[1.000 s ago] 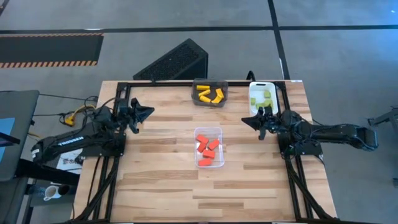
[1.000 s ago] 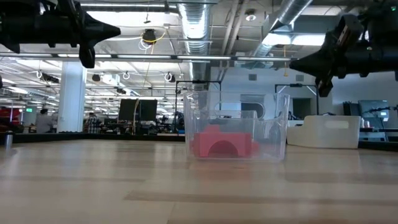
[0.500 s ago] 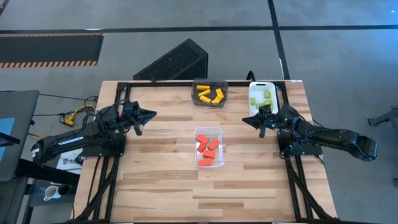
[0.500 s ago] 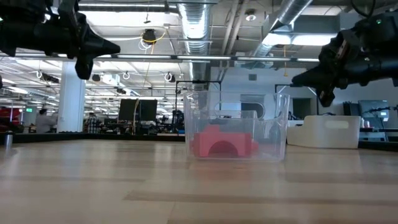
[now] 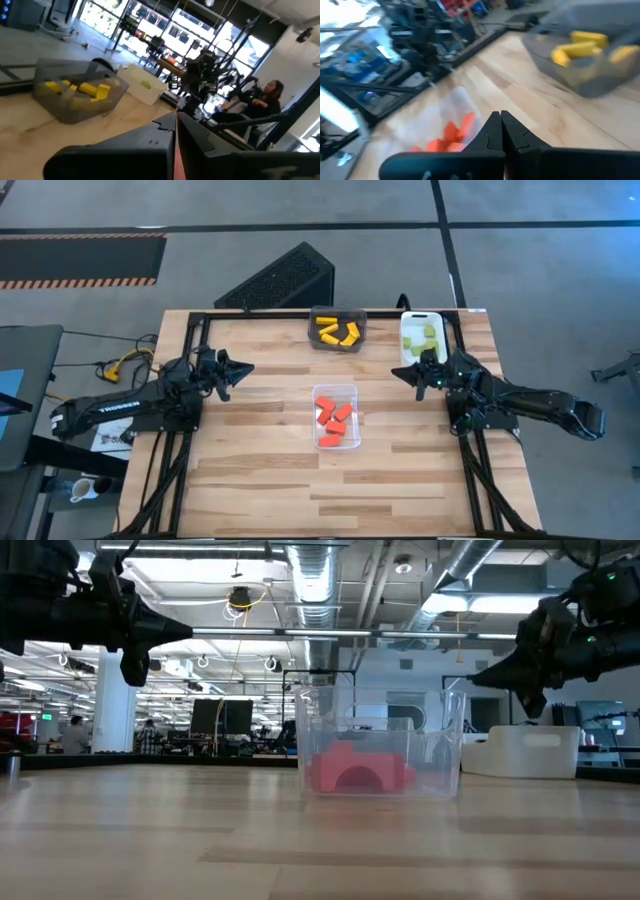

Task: Sort & place blocks by color
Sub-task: Return to Home Position

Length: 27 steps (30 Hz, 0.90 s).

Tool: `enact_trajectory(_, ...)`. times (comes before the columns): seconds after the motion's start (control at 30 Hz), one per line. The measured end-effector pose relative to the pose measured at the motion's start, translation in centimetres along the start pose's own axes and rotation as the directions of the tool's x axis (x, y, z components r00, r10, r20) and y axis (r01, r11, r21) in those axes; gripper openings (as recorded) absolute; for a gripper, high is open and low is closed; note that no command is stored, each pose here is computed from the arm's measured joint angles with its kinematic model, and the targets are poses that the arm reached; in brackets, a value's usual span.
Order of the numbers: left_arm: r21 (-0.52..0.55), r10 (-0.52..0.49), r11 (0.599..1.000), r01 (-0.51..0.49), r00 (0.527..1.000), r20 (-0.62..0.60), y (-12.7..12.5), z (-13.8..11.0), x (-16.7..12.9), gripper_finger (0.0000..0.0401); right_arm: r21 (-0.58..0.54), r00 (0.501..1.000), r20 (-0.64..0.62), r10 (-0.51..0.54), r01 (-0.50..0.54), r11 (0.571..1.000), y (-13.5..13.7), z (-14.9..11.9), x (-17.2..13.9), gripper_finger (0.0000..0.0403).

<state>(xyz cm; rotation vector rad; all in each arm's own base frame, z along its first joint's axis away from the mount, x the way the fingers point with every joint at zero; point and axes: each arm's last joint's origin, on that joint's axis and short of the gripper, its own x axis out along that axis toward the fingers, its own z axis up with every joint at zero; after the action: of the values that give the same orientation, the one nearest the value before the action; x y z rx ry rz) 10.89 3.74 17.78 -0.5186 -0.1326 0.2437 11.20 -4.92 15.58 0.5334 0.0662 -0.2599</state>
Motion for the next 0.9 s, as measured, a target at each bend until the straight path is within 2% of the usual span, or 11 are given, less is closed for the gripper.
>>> enact_trajectory(0.1,0.003,-0.033,0.999,0.033,0.999,0.042,-0.6,0.7,-0.1,0.0000,-0.031,0.998,0.047,0.046,-0.044,0.999,0.7,0.3,-0.5,0.0001)
enact_trajectory(0.17,0.003,-0.037,0.999,0.037,0.998,0.060,-0.8,0.8,-0.3,0.0000,-0.051,0.996,0.081,0.042,-0.038,0.998,1.1,0.3,-1.0,0.0001)
enact_trajectory(0.27,0.003,-0.028,1.000,0.027,0.997,0.076,-1.0,0.8,-0.5,0.0000,-0.050,0.998,0.061,0.018,-0.015,0.999,1.2,-0.3,-1.6,0.0001)
enact_trajectory(0.4,0.002,-0.046,0.999,0.046,0.993,0.104,-1.3,1.0,-0.9,0.0000,-0.081,0.991,0.105,0.088,-0.079,0.994,2.2,-0.1,-2.4,0.0001)
enact_trajectory(0.5,0.003,-0.067,0.998,0.067,0.990,0.127,-1.5,1.0,-1.2,0.0000,-0.099,0.992,0.100,0.075,-0.065,0.993,2.6,-0.2,-2.6,0.0001)
enact_trajectory(0.57,0.007,-0.053,0.999,0.053,0.991,0.127,-1.5,0.8,-1.4,0.0000,-0.123,0.994,0.062,0.091,-0.083,0.989,2.9,-0.5,-2.6,0.0001)
enact_trajectory(0.67,0.018,0.021,1.000,-0.023,0.995,0.098,-1.2,0.2,-1.5,0.0000,-0.143,0.993,0.023,0.114,-0.109,0.984,3.2,-0.8,-2.5,0.0002)
enact_trajectory(0.73,0.035,0.060,0.997,-0.063,0.995,0.077,-1.0,-0.1,-1.5,0.0000,-0.220,0.992,0.008,0.126,-0.121,0.968,3.4,-1.0,-2.4,0.0004)
enact_trajectory(0.8,0.041,0.080,0.996,-0.082,0.995,0.057,-0.9,-0.3,-1.5,0.0000,-0.342,0.990,-0.014,0.137,-0.134,0.930,3.5,-1.2,-2.4,0.0005)
enact_trajectory(0.9,0.097,0.042,0.994,-0.045,0.998,0.036,-1.0,-0.4,-1.5,0.0000,-0.468,0.987,-0.037,0.158,-0.157,0.870,3.7,-1.4,-2.4,0.0007)
